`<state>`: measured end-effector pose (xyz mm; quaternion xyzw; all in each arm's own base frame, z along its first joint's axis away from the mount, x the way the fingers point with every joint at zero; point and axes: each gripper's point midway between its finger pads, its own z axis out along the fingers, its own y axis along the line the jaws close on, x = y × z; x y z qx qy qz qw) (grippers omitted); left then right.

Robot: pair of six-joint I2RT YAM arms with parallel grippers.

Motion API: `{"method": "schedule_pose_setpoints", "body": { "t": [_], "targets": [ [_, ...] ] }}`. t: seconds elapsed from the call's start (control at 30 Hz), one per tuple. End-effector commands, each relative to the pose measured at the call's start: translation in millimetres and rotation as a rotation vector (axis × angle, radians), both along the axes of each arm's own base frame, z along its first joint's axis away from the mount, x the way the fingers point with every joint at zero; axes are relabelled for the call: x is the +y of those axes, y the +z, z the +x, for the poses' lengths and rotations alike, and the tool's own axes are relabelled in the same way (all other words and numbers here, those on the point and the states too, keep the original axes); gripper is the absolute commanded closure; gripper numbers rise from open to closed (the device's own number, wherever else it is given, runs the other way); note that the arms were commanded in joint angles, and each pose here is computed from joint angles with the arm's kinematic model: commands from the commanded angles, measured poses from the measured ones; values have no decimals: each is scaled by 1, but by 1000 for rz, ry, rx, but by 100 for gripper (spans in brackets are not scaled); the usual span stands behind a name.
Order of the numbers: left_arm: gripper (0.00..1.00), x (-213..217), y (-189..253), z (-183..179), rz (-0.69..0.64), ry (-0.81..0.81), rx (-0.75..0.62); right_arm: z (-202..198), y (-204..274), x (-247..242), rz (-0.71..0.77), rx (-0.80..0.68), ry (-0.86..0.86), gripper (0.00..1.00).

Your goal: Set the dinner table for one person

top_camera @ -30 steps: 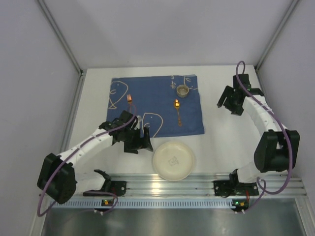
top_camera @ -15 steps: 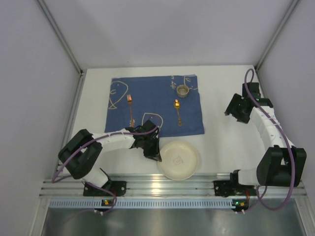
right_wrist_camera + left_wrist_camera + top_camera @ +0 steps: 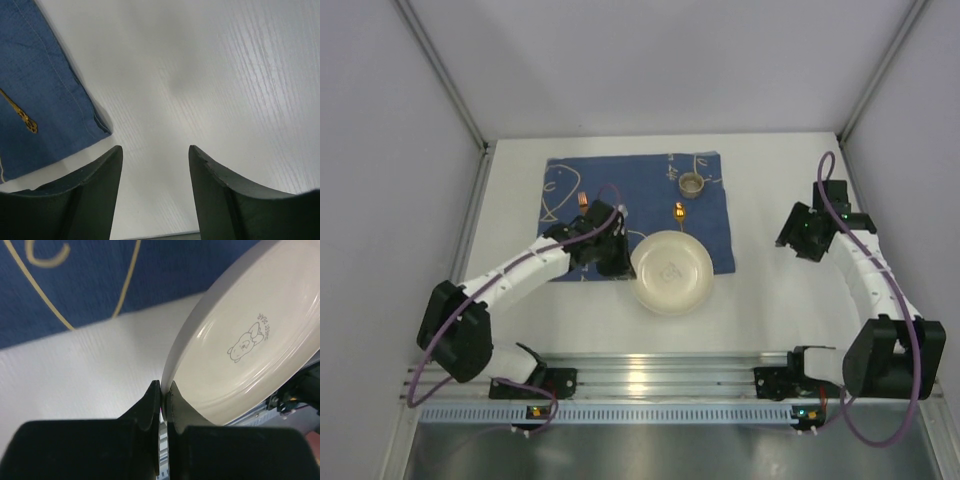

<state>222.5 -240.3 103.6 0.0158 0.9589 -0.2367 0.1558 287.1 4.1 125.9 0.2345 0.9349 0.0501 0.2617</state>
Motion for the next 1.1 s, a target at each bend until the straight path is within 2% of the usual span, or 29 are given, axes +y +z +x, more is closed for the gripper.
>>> {"method": "schedule_pose_setpoints", "body": {
  "t": [0.0,0.1,0.23,0.37,0.57,0.9,0.97,1.0,1.03,1.07],
  "targets": [
    [100,33,39,49,-26,49,-99,-7,6,5,33,-34,19,44],
    [100,54,43,85,-46,107,-96,-17,-2,11,56,-22,31,45],
    [100,60,36,123,-37,151,-87,-28,-10,15,73,-15,45,45],
    [100,56,5,148,-9,194,-16,-34,-12,18,89,-13,54,45],
    [100,76,-28,153,117,306,44,-45,-15,22,101,-6,66,45],
    [99,89,-18,165,161,380,-12,-43,-17,27,109,1,89,45],
    [77,91,-16,165,174,380,-5,-41,-17,27,108,-2,88,43],
    [66,92,-15,166,179,380,-4,-41,-17,28,111,-1,90,36],
    [45,91,-13,167,176,370,-11,-39,-17,28,114,0,87,32],
    [40,91,-11,167,175,367,-14,-38,-16,28,112,-7,89,30]
  ]
}}
